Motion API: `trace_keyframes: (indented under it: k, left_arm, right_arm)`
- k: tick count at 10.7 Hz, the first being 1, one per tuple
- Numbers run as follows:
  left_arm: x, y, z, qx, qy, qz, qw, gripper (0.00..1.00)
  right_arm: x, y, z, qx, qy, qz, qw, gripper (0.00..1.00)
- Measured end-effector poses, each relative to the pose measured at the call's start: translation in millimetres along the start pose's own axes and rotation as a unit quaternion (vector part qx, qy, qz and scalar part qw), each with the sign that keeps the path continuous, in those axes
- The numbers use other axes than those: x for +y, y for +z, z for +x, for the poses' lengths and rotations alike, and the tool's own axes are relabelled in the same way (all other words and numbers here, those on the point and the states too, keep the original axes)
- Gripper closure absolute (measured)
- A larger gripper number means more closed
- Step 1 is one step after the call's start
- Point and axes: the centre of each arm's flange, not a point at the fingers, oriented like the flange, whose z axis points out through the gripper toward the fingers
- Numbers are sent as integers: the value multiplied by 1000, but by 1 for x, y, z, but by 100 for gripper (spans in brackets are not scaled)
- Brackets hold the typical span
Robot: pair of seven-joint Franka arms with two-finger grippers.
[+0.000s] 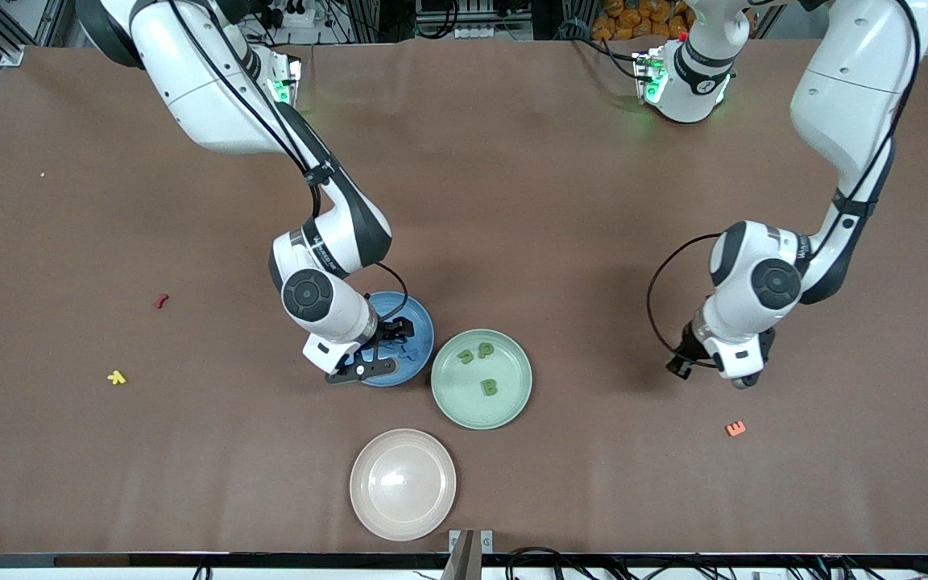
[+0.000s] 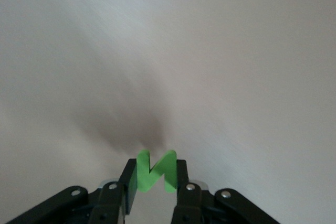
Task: Sort letters by color into matching plates
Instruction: 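Lower the green 'n' onto the green plate while the right gripper withdraws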
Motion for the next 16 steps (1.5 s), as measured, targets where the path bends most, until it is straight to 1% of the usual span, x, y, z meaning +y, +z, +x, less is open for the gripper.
trace_keyframes:
  k: [2, 4, 5, 7, 9, 11, 12, 13, 14, 16]
  left_arm:
    - [38, -23, -39, 4, -18, -32, 999, 67]
    - [74, -49, -79, -1, -40, -67, 997, 67]
    - [89, -58, -103, -11, -44, -81, 996, 67]
    - [115, -65, -158, -34, -42, -106, 993, 67]
    - [127, -66, -203, -49, -34, -136, 989, 67]
    - [132, -71, -231, -58, -19, -165, 984, 67]
    - [133, -73, -239, -61, -14, -171, 983, 67]
    - [133, -74, -245, -62, -10, -173, 983, 63]
    - [133, -74, -248, -62, -8, -173, 983, 51]
    - [134, -74, -246, -61, -7, -175, 983, 23]
  right_arm:
    - [20, -23, 8, 11, 2, -7, 1000, 0]
    - [67, -56, 18, 10, -2, -13, 1000, 0]
    - [97, -71, 23, 12, 0, -17, 1000, 0]
    - [156, -84, 30, 16, 6, -28, 999, 0]
    - [209, -90, 32, 19, 12, -41, 999, 0]
    - [264, -100, 32, 24, 23, -55, 998, 0]
    - [291, -108, 30, 28, 28, -59, 997, 0]
    - [320, -119, 27, 34, 31, -63, 997, 0]
    - [348, -128, 23, 38, 34, -67, 996, 0]
    - [394, -141, 15, 46, 40, -74, 995, 0]
